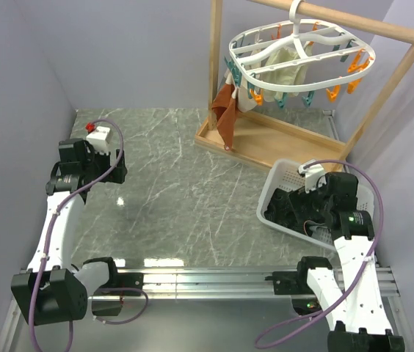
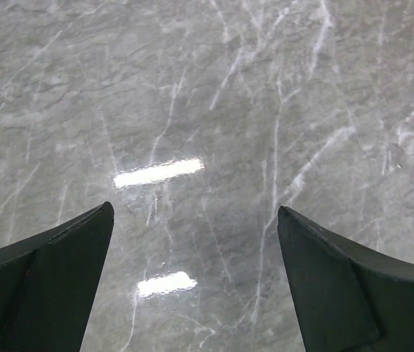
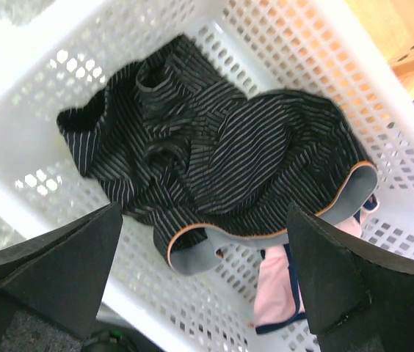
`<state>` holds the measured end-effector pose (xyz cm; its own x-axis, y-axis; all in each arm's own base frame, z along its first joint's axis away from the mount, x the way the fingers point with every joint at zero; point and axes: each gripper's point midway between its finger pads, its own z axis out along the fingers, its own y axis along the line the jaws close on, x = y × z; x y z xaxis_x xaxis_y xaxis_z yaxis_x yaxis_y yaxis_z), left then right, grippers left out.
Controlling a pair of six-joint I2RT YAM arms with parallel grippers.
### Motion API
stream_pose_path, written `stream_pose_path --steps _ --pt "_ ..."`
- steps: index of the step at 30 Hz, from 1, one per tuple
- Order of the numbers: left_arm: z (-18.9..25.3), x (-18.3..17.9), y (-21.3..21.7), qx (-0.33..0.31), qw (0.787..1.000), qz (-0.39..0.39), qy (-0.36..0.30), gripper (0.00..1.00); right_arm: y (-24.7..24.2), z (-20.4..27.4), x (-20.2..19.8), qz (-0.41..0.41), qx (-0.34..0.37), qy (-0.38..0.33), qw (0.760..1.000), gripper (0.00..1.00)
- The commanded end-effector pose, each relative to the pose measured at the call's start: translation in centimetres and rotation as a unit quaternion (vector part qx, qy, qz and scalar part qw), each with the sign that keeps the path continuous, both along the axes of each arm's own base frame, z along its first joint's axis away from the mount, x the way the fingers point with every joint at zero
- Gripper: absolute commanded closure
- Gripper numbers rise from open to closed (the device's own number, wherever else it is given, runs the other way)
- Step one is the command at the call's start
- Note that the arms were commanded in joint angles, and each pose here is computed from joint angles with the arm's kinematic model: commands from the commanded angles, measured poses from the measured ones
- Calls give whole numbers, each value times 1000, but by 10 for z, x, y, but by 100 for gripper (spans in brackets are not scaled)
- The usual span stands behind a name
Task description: Clip the underwear to the hanger
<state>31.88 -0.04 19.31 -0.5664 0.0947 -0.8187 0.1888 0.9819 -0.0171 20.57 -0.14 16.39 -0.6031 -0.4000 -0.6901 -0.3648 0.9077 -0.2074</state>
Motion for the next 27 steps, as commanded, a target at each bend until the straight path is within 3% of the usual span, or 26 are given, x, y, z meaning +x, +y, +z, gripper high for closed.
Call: stream_pose_path --steps 1,10,17,27 --pt "18 -2 -13 -8 999 -42 -23 1 -3 9 -8 21 -24 13 999 0" --pt "31 2 -26 -40 997 -59 -30 1 -45 -15 -16 -44 -102 80 991 0" --pt "37 -1 -45 -70 992 -103 -30 1 -88 -9 0 -96 -72 123 985 0" --pt "35 -6 -51 -77 989 -121 -42 1 -127 -27 35 -154 -71 118 978 2"
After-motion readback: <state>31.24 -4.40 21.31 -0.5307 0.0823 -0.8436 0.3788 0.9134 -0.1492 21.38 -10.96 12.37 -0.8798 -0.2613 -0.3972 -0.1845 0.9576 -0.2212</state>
